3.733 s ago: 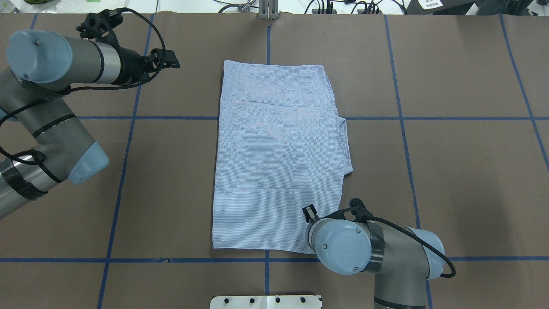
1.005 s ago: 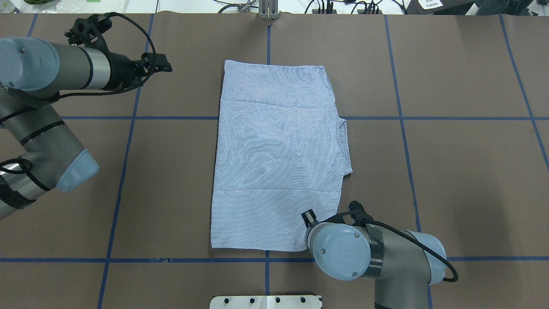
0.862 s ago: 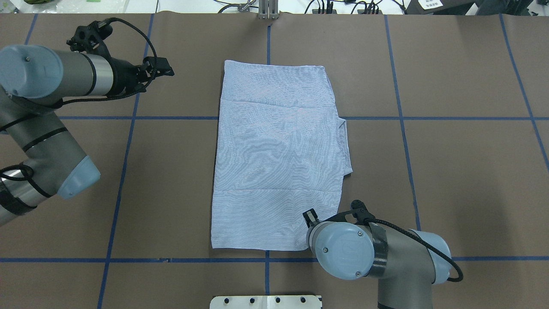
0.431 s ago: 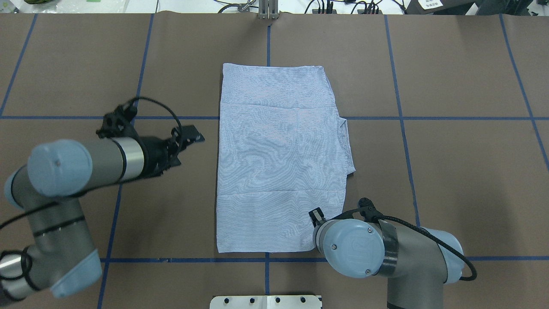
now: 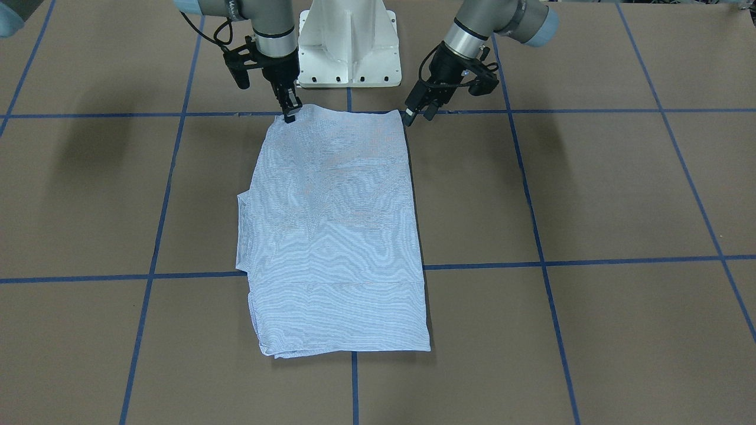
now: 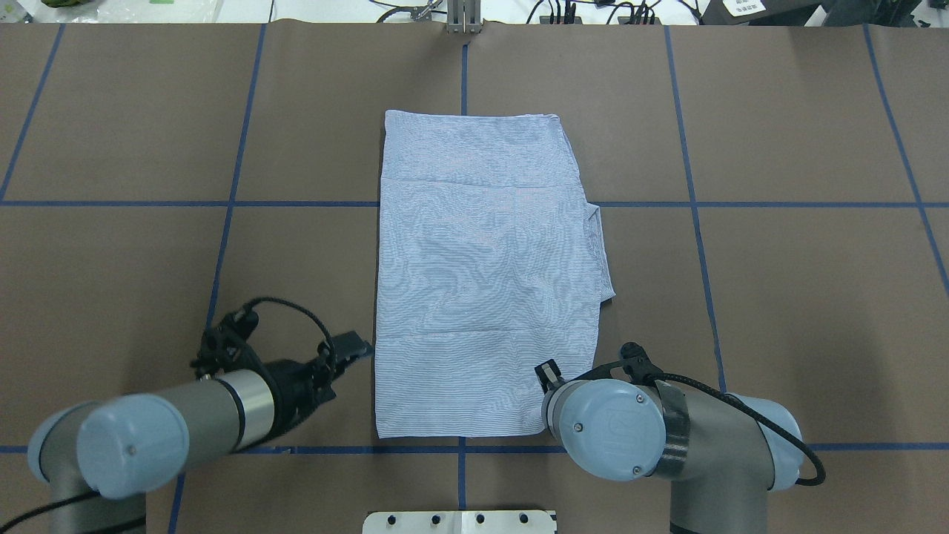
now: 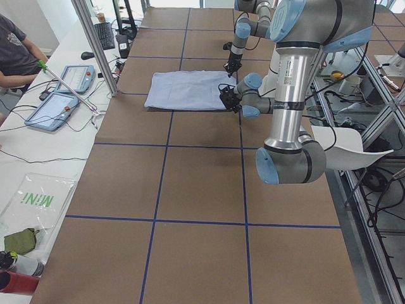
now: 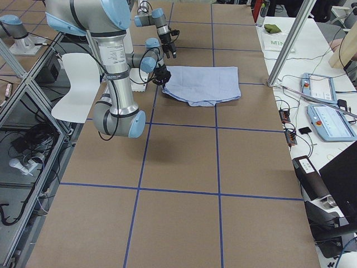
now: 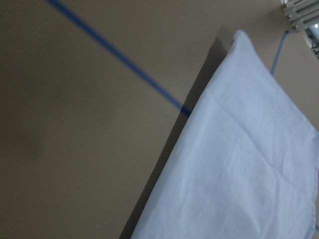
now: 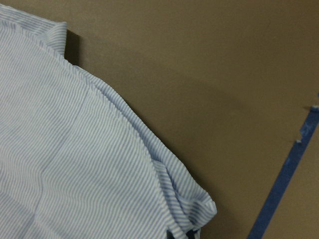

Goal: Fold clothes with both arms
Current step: 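Move the left gripper down to the other near corner of the shirt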

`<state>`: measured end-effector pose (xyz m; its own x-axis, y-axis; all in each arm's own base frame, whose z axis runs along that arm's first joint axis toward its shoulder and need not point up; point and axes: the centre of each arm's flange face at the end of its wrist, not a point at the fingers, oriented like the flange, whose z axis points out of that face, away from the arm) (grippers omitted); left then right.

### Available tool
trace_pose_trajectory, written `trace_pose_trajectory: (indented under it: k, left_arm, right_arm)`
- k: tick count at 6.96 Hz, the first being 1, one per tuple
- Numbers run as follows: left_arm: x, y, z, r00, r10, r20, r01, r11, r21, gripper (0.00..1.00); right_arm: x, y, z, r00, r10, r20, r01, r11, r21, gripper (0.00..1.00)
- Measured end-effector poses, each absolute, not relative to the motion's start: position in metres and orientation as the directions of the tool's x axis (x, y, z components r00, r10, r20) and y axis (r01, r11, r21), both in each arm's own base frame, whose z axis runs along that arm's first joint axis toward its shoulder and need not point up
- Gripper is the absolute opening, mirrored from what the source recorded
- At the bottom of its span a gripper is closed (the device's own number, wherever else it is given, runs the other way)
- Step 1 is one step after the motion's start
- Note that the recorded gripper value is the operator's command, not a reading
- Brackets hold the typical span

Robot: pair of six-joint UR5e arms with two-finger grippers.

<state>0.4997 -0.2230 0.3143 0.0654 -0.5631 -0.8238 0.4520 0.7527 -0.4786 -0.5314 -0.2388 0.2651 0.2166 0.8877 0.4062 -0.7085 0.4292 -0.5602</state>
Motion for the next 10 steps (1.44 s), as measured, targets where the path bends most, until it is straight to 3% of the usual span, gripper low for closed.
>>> trace_pose_trajectory:
  k: [3,4,5,7,8,10]
  left_arm:
    - [0.524,-0.202,0.31,0.069,-0.575,-0.815,0.442,0.75,-0.492,0.79]
    - [0.534,-0.201,0.307,0.075,-0.576,-0.814,0.445,0.75,-0.49,0.74]
    - [0.539,-0.201,0.305,0.079,-0.577,-0.813,0.446,0.75,-0.489,0.62]
    - [0.545,-0.198,0.305,0.082,-0.579,-0.811,0.445,0.75,-0.49,0.52]
    - [0.547,-0.198,0.306,0.085,-0.579,-0.811,0.446,0.749,-0.489,0.39]
    - [0.549,-0.198,0.308,0.086,-0.584,-0.807,0.449,0.746,-0.492,0.0]
  right_arm:
    - [-0.531,-0.24,0.265,0.225,0.882,0.414,-0.705,0.441,-0.555,0.0]
    - [-0.531,-0.24,0.264,0.224,0.882,0.415,-0.705,0.441,-0.555,0.0]
    - [-0.53,-0.241,0.263,0.223,0.882,0.416,-0.704,0.44,-0.557,0.0]
    - [-0.527,-0.242,0.261,0.22,0.883,0.414,-0.7,0.439,-0.563,0.0]
    - [-0.526,-0.242,0.26,0.22,0.884,0.413,-0.7,0.438,-0.565,0.0]
    - [-0.525,-0.243,0.261,0.219,0.884,0.413,-0.7,0.437,-0.565,0.0]
